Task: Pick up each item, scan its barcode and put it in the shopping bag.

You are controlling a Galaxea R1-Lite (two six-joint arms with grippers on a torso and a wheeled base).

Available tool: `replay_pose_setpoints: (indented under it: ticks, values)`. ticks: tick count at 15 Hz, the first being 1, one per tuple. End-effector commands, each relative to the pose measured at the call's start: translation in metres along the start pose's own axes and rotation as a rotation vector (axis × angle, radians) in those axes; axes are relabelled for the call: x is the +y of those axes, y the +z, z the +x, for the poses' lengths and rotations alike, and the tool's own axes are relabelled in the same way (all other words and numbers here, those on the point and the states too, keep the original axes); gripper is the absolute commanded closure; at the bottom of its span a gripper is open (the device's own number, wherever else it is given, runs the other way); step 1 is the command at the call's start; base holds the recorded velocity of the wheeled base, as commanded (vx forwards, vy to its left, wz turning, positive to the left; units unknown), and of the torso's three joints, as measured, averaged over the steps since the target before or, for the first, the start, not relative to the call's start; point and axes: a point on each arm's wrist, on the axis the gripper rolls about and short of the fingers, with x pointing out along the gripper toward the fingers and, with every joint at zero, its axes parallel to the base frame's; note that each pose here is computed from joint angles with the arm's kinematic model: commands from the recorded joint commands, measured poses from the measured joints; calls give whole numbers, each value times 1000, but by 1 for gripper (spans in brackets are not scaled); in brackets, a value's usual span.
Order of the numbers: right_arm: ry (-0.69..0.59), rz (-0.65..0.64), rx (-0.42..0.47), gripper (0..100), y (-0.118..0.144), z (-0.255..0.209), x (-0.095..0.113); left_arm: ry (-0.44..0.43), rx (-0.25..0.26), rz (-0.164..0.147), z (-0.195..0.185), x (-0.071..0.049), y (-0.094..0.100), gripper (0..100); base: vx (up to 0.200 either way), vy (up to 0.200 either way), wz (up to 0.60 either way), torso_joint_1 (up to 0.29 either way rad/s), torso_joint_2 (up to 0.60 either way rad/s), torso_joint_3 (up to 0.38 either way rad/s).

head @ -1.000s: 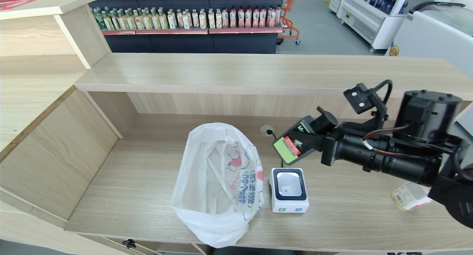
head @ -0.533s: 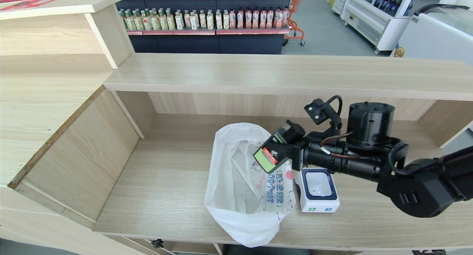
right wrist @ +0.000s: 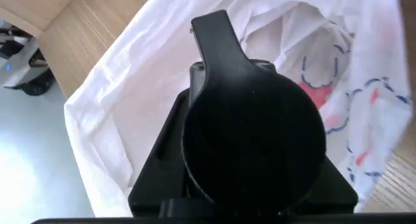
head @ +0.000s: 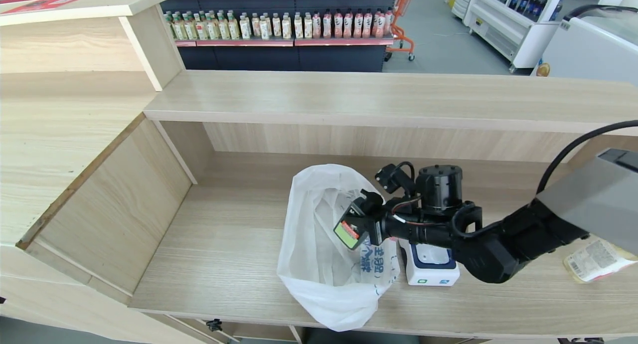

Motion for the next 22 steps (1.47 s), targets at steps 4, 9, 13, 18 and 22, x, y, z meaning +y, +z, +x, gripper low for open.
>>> replay_pose_setpoints:
  ticks: [4, 9, 13, 18, 22]
  values:
    - [-11, -70, -41, 100, -24, 43, -10, 0, -1, -1, 0, 0, 0, 0, 0, 0, 0, 0, 0, 0]
    - [-39, -236, -110, 100, -42, 61, -24, 0, -1, -4, 0, 0, 0, 0, 0, 0, 0, 0, 0, 0]
    - [-40, -273, -134, 100, -39, 70, -28, 0, -1, -4, 0, 0, 0, 0, 0, 0, 0, 0, 0, 0]
    - [-43, -279, -148, 0, -38, 75, -30, 0, -1, -3, 0, 0, 0, 0, 0, 0, 0, 0, 0, 0]
    - [-54, -294, -215, 0, -6, 62, -27, 0, -1, -1, 0, 0, 0, 0, 0, 0, 0, 0, 0, 0]
